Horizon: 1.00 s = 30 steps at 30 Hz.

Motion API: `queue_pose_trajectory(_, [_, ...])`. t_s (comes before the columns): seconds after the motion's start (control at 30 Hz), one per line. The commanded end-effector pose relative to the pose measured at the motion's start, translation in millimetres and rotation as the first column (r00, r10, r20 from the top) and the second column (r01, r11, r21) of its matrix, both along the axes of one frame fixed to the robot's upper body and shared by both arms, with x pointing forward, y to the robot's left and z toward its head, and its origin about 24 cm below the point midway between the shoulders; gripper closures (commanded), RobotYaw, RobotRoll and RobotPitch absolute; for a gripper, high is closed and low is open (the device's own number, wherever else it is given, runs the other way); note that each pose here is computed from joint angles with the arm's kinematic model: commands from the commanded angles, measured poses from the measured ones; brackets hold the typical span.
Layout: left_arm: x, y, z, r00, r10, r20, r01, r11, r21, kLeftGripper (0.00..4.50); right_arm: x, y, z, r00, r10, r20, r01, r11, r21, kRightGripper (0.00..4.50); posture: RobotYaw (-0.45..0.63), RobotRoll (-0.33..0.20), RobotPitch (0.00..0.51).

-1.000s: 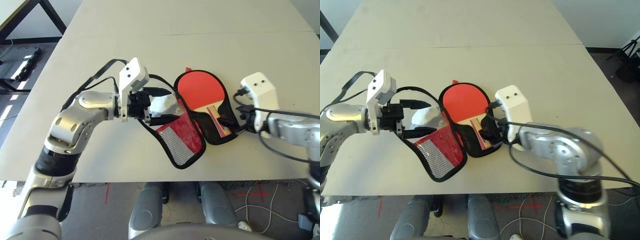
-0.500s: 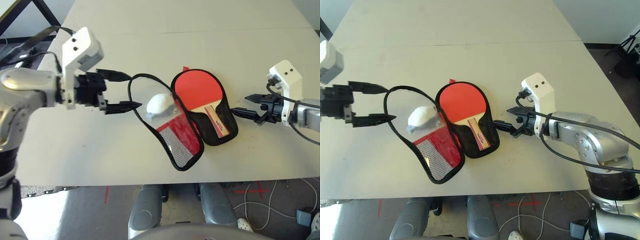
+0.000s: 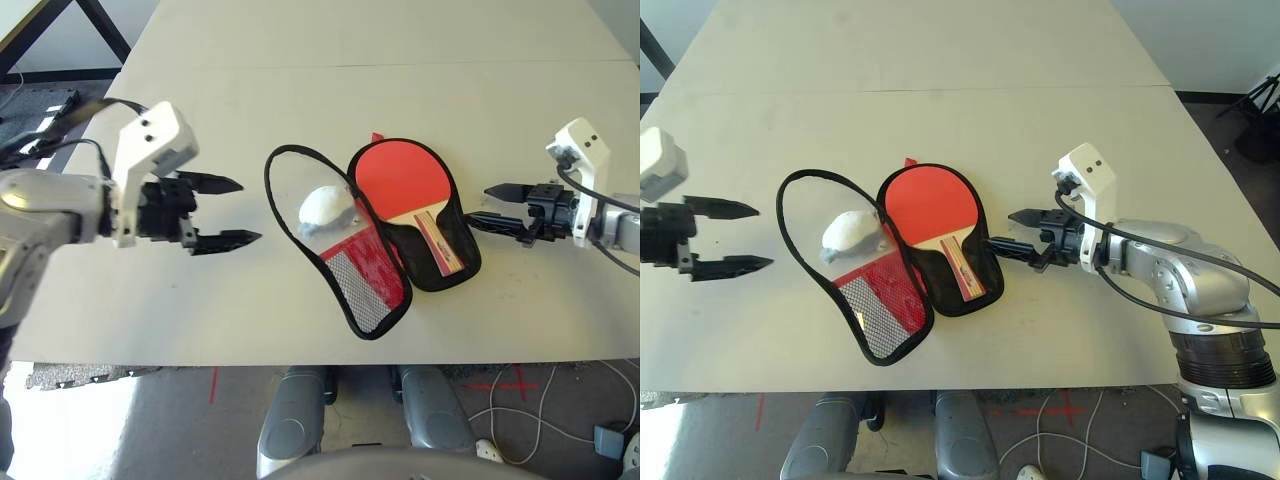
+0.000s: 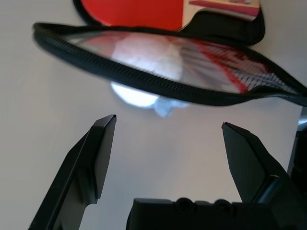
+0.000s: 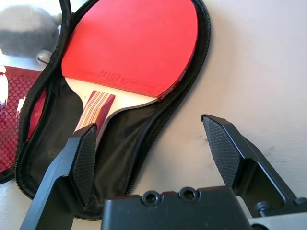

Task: Store the ping-pong paddle in its case and zip it.

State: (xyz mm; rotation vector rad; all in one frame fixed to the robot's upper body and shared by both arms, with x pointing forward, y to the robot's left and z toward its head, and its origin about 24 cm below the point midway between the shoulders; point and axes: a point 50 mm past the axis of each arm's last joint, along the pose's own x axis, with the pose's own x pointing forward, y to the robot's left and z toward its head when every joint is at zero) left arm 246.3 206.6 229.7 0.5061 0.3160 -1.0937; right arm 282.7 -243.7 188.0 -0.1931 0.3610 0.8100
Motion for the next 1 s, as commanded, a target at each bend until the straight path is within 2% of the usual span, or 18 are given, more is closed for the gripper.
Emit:
queue_pose_trajectory(0.03, [-1.7, -34.5, -4.7, 0.991, -0.129, -0.033, 0.127, 0.990, -0.056, 0.00, 0.5, -5.0, -2.9, 0.999, 0.029, 0.021, -0.029, 0.999, 0.023, 0.02, -0.02, 0.000, 0.230])
queue_pose_trajectory(0.1, [-1.1, -58.1, -5.0, 0.978, -0.206, -0.024, 0.202, 0.973, -0.110, 0.00, 1.0, -4.7, -3.6, 0.997, 0.082, 0.012, -0.082, 0.988, 0.133, 0.02, -0.03, 0.000, 0.230])
queue_pose_trajectory(0.2, [-2.3, -83.2, -2.0, 0.958, -0.287, -0.018, 0.279, 0.943, -0.182, 0.00, 5.0, -11.4, -4.7, 0.999, 0.052, 0.012, -0.053, 0.987, 0.154, 0.02, -0.03, 0.000, 0.231])
queue_pose_trajectory(0.33, [-0.7, -136.5, 3.3, 0.920, -0.384, 0.071, 0.388, 0.876, -0.285, 0.00, 8.1, -18.0, -2.8, 0.998, 0.031, -0.063, -0.012, 0.958, 0.288, 0.02, -0.04, 0.000, 0.232])
queue_pose_trajectory(0.4, [2.6, -145.6, 0.9, 0.921, -0.380, 0.086, 0.387, 0.875, -0.291, 0.00, 8.7, -20.7, -1.0, 0.994, 0.028, -0.101, 0.008, 0.940, 0.341, 0.02, -0.05, 0.000, 0.232])
queue_pose_trajectory(0.63, [11.2, -130.0, -5.0, 0.940, -0.328, 0.090, 0.340, 0.908, -0.243, 0.00, 6.8, -42.1, -3.6, 0.966, -0.037, -0.257, 0.136, 0.915, 0.379, 0.02, -0.06, 0.000, 0.237])
queue_pose_trajectory(0.77, [12.6, -123.3, -8.1, 0.946, -0.314, 0.083, 0.325, 0.918, -0.229, 0.00, 2.8, -52.0, -5.6, 0.960, -0.029, -0.279, 0.144, 0.904, 0.402, 0.02, -0.06, 0.000, 0.237])
queue_pose_trajectory(1.0, [10.2, -126.4, -11.2, 0.942, -0.327, 0.076, 0.336, 0.914, -0.228, 0.00, 3.7, -62.1, -9.4, 0.950, -0.061, -0.307, 0.190, 0.892, 0.411, 0.02, -0.06, 0.000, 0.235])
